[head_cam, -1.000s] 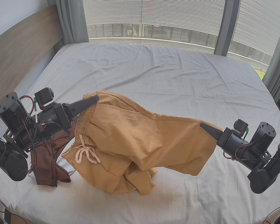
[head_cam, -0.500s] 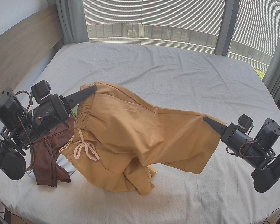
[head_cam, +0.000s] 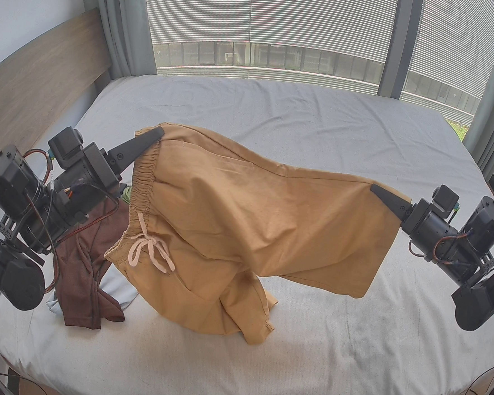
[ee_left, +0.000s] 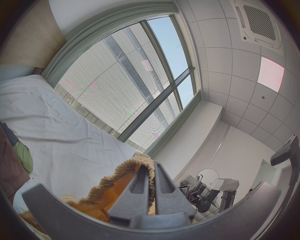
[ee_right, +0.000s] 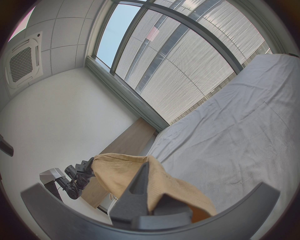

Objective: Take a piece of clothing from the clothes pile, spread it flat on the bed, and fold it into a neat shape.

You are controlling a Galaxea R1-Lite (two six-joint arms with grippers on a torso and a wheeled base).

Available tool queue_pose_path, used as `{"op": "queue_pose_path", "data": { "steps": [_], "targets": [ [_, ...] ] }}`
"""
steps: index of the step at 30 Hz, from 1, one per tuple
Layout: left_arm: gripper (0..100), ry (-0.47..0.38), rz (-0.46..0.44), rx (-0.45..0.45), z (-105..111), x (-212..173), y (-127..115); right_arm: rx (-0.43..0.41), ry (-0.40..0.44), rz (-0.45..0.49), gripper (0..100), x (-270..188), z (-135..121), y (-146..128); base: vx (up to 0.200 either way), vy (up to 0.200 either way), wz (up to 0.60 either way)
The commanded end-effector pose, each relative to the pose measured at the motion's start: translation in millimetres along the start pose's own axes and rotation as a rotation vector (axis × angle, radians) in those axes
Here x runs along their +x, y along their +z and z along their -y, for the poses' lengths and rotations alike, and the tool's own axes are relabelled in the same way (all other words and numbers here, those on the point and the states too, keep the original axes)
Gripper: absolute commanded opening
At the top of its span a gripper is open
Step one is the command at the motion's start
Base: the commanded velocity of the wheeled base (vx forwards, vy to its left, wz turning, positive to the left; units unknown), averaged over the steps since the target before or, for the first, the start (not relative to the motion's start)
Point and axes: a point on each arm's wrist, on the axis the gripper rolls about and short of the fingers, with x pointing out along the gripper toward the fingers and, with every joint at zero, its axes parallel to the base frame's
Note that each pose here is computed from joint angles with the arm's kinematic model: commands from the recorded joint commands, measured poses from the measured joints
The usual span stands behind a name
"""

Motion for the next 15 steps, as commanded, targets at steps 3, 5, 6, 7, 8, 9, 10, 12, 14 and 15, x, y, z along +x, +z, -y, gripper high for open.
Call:
{"op": "queue_pose_path", "data": {
  "steps": [3, 5, 6, 7, 8, 9, 10, 12, 14, 15],
  "targets": [
    [0, 0.0, 0.012, -0.008, 0.7, -0.6, 3.3, -0.037, 0.0, 0.058, 0, -5.1, -2.0, 18.1, 0.0, 0.0, 0.0],
    [0, 0.011, 0.018, -0.011, -0.3, -0.9, 3.1, -0.045, -0.006, 0.072, 0, -6.7, -1.1, 23.6, 0.0, 0.0, 0.0],
    [0, 0.016, 0.02, -0.011, -1.0, -1.0, 3.1, -0.047, -0.014, 0.078, 0, -7.6, -0.6, 27.2, 0.0, 0.0, 0.0],
    [0, 0.019, 0.021, -0.013, -1.7, -1.1, 3.1, -0.047, -0.019, 0.077, 0, -8.1, -1.3, 29.9, 0.0, 0.0, 0.0],
    [0, 0.019, 0.021, -0.013, -1.7, -1.1, 3.1, -0.047, -0.024, 0.08, 0, -8.5, -1.1, 31.8, 0.0, 0.0, 0.0],
    [0, 0.022, 0.022, -0.013, -2.7, -1.4, 3.2, -0.052, -0.031, 0.088, 0, -9.2, -3.3, 39.4, 0.0, 0.0, 0.0],
    [0, 0.026, 0.024, -0.012, -3.3, -1.8, 3.8, -0.056, -0.031, 0.095, 0, -8.6, -4.7, 44.1, 0.0, 0.0, 0.0],
    [0, 0.034, 0.028, -0.01, -4.7, -4.0, 5.5, -0.062, -0.031, 0.104, 0, -8.5, -8.5, 51.9, 0.0, 0.0, 0.0],
    [0, 0.037, 0.033, -0.006, -5.2, -4.9, 7.0, -0.067, -0.027, 0.111, 0, -8.1, -14.0, 59.5, 0.0, 0.0, 0.0],
    [0, 0.04, 0.034, -0.007, -5.6, -5.4, 7.0, -0.073, -0.03, 0.115, 0, -9.2, -17.2, 64.6, 0.0, 0.0, 0.0]
  ]
}}
